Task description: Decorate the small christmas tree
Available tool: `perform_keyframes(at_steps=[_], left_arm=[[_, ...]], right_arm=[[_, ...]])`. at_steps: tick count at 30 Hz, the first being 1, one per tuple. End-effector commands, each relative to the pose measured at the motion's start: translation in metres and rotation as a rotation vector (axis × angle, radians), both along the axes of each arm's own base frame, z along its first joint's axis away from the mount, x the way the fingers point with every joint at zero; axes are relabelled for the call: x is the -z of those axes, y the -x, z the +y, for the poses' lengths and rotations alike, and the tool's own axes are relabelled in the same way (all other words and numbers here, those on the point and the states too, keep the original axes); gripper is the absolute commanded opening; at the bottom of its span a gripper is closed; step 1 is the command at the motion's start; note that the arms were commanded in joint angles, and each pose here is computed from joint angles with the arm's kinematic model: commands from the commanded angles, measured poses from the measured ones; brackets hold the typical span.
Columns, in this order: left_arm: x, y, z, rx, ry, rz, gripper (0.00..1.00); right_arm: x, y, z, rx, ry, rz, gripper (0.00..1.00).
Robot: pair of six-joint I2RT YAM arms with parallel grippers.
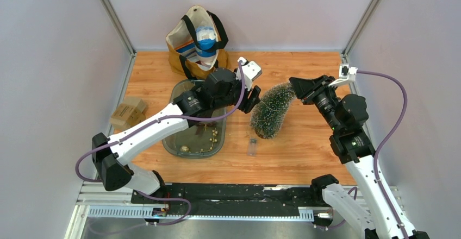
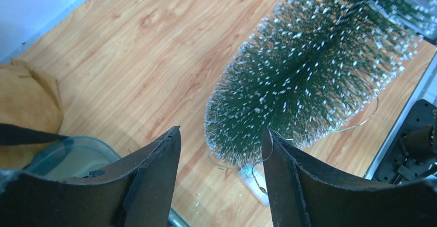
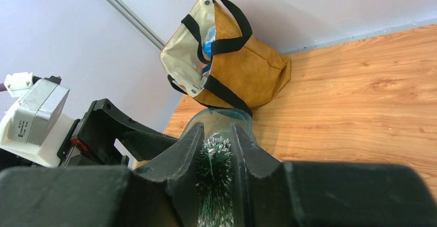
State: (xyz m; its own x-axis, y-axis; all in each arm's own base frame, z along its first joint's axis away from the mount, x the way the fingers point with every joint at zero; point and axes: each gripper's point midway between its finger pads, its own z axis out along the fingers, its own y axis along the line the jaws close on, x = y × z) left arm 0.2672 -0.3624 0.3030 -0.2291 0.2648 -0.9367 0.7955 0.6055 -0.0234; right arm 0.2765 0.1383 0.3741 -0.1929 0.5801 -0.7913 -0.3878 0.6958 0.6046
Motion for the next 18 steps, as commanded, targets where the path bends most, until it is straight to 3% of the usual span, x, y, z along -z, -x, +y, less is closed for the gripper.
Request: perform_keyframes(at_steps=[1, 3, 5, 8, 18], left_arm=[[-0.019, 0.004, 0.015, -0.012, 0.023, -0.04, 0.68], [-0.021, 0.005, 0.015, -0.006, 0.042, -0.047, 0.68], [-0.021, 0.008, 0.008, 0.034, 0.064, -0.044, 0.59], [-0.023, 0.011, -0.002, 0.077, 0.075, -0.027, 0.57], [-0.025, 0.011, 0.009, 0.027, 0.084, -0.021, 0.66]], right_arm=[[0.005, 0.001, 0.003, -0.026, 0.033, 0.02, 0.26], [0.004, 0.001, 0.004, -0.032, 0.031, 0.021, 0.28], [0.004, 0.002, 0.004, -0.032, 0.027, 0.022, 0.29], [0.005, 0.003, 0.004, -0.034, 0.028, 0.026, 0.3], [0.004, 0.003, 0.001, -0.025, 0.044, 0.027, 0.33]])
